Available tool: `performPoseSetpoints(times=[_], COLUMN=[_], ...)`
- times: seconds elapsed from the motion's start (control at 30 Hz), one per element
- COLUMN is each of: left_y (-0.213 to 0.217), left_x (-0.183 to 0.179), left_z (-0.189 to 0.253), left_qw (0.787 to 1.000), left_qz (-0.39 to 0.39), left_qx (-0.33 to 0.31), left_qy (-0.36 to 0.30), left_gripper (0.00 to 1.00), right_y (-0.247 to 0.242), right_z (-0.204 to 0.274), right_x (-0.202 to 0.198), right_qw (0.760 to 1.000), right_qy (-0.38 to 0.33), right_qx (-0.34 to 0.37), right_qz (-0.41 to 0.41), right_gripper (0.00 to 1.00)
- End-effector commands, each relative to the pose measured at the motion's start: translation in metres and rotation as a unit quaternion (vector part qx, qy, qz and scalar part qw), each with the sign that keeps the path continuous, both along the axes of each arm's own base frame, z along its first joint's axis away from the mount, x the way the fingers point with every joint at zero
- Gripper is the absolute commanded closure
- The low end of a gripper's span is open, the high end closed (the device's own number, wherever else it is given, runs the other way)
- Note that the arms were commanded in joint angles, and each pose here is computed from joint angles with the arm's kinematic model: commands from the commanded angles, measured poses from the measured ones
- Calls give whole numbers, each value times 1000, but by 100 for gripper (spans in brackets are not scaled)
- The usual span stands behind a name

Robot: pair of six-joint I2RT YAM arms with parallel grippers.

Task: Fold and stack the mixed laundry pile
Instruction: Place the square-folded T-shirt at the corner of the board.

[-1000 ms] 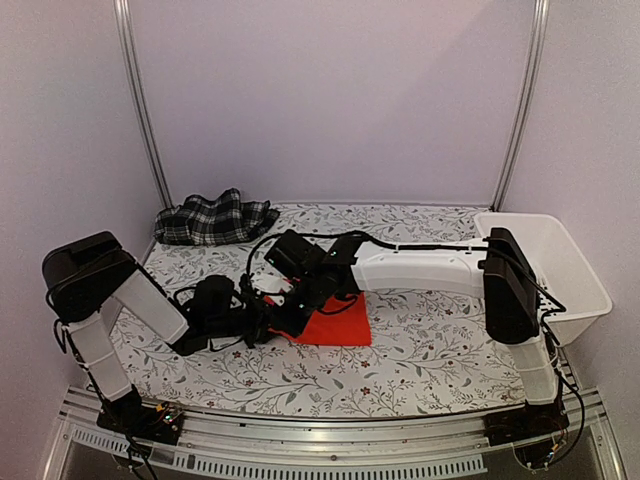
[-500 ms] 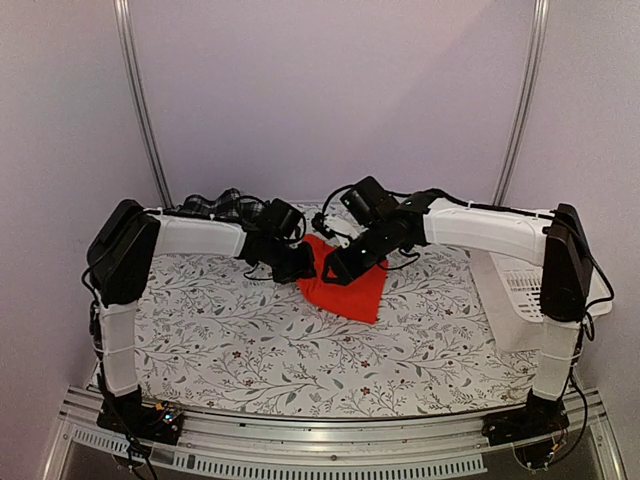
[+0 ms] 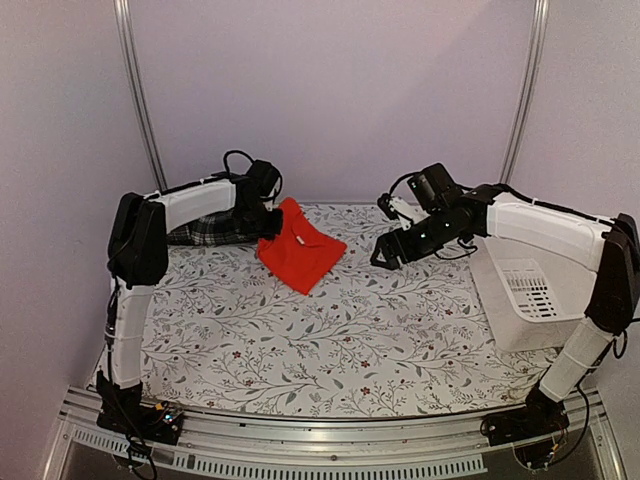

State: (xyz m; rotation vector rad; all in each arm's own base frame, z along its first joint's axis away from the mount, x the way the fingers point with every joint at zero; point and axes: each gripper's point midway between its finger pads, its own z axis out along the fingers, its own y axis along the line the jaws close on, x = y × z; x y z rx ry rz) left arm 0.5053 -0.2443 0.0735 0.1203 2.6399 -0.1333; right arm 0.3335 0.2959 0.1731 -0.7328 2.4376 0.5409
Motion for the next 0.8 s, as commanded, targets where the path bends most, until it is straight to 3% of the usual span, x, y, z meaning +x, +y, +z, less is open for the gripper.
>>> performPoseSetpoints(times=[0.0, 0.33, 0.77], left_y=[17, 45, 95], left_x=[32, 77, 86], left_z=[28, 77, 116], left_qw=[999, 994, 992], left_qz=[-3, 18, 27], left_qx=[-2, -40, -22], left_qy=[-42, -95, -122], left_gripper=[100, 100, 100], right_y=[-10, -11, 0], right_z=[3, -6, -12], right_x=[-4, -4, -2], right_qw=[1000, 1000, 999], right_qy=[2, 17, 33], right_qx=[5, 6, 23], right_qz=[-15, -15, -10], right_gripper=[14, 14, 14])
